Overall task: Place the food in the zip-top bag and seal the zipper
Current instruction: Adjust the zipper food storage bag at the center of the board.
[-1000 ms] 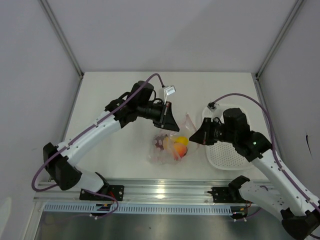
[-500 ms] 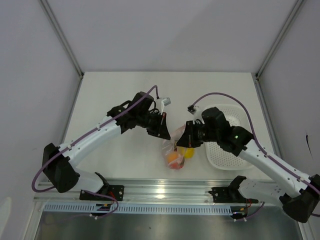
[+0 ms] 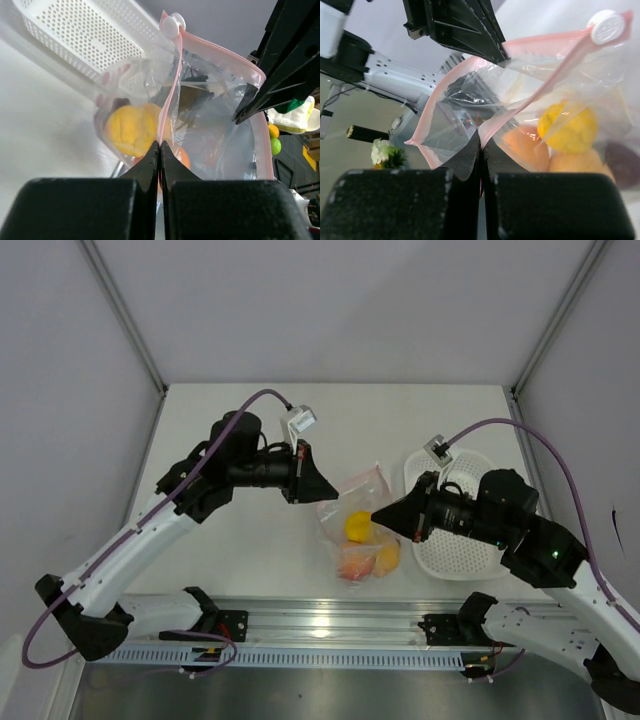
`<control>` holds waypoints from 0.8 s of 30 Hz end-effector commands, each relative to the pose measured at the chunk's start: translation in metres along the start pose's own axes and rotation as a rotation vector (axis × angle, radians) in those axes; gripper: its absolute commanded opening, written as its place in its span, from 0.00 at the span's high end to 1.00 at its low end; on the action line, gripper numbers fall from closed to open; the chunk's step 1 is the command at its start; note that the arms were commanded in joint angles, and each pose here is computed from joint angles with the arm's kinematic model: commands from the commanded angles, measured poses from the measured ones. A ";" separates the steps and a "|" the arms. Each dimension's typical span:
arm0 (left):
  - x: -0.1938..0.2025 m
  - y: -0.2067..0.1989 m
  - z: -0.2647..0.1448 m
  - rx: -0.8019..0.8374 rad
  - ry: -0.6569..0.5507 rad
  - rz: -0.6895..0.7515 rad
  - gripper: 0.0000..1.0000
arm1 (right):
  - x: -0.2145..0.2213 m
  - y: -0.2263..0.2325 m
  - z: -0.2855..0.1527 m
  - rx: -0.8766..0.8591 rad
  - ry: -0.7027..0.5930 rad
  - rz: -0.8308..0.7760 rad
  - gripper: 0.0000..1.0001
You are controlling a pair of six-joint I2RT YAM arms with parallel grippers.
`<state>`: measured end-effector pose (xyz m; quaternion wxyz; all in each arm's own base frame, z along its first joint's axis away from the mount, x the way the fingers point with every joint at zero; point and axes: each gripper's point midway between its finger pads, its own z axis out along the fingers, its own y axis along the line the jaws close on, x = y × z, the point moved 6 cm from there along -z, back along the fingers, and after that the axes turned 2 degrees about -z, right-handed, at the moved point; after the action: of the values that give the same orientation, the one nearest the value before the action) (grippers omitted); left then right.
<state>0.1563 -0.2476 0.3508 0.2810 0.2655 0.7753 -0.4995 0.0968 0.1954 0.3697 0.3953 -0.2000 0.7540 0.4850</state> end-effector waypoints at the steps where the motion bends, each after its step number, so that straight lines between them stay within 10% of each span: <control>1: -0.011 -0.006 -0.007 -0.008 -0.058 0.045 0.99 | -0.008 0.008 -0.003 -0.030 -0.039 0.000 1.00; 11: 0.036 0.078 0.042 -0.264 0.156 -0.137 0.99 | 0.056 -0.056 0.047 0.168 0.115 0.136 1.00; 24: -0.010 0.015 0.012 -0.039 0.065 -0.003 0.99 | 0.025 -0.023 0.046 0.129 0.076 0.053 1.00</control>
<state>0.1856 -0.2581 0.3328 0.2627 0.2544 0.8156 -0.4484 0.1185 0.2227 0.3079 0.3395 -0.1597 0.8230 0.4265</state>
